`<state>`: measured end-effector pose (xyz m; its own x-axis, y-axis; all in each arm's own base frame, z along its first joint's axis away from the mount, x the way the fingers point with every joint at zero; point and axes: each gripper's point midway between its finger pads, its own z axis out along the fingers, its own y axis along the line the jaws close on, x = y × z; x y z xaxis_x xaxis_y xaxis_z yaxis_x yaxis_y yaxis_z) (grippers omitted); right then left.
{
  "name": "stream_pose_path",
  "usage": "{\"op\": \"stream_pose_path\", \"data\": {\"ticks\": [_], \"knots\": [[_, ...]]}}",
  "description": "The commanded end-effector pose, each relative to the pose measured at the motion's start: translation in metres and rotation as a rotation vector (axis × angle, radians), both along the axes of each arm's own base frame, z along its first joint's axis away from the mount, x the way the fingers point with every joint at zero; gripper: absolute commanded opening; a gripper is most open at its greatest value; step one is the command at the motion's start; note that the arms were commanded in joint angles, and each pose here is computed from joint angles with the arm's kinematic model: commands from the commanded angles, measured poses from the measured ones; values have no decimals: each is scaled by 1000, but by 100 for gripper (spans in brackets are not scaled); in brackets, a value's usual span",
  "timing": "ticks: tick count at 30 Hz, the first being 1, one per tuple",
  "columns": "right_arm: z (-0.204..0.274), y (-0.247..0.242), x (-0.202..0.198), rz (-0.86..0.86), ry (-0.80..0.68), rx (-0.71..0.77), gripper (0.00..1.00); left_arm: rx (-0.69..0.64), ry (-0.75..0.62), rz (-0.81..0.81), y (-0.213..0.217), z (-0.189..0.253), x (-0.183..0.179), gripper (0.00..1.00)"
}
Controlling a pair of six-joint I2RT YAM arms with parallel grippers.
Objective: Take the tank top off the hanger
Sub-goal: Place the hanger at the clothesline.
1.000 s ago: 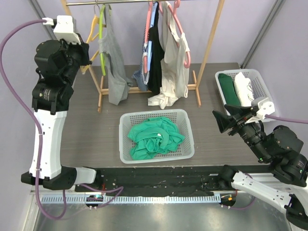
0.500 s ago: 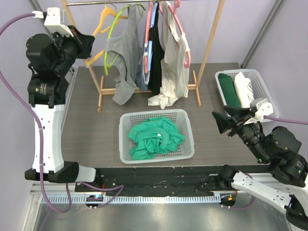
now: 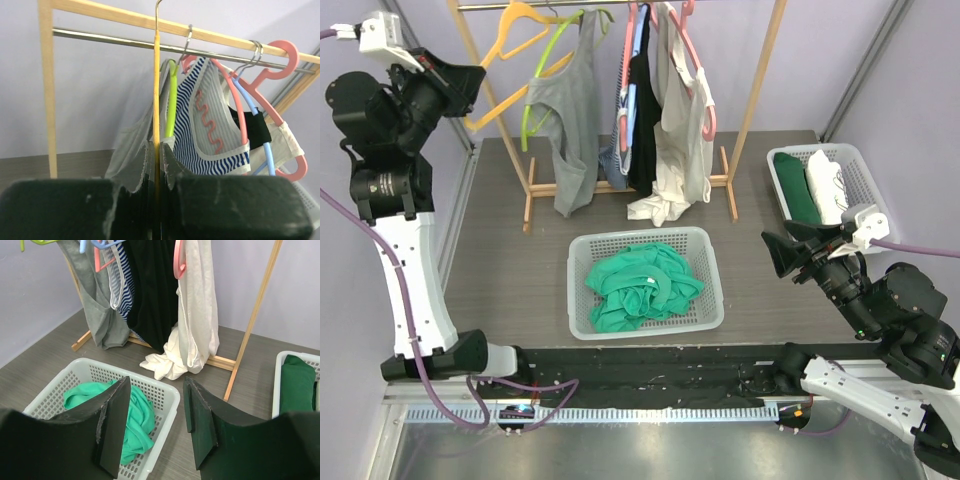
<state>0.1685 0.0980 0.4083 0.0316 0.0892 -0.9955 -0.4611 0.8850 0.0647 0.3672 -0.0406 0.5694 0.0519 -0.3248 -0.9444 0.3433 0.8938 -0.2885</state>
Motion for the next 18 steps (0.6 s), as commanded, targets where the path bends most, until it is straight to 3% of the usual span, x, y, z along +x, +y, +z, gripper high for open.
{"op": "stream_pose_path", "data": {"ticks": [1,18], "knots": [[11,-6,-1,-23,-18,45,53,-58,-91,-31,12,26,-6,0],[7,-8,-1,-24,-17,46,51,-35,-6,51,42,-16,19,0]]}}
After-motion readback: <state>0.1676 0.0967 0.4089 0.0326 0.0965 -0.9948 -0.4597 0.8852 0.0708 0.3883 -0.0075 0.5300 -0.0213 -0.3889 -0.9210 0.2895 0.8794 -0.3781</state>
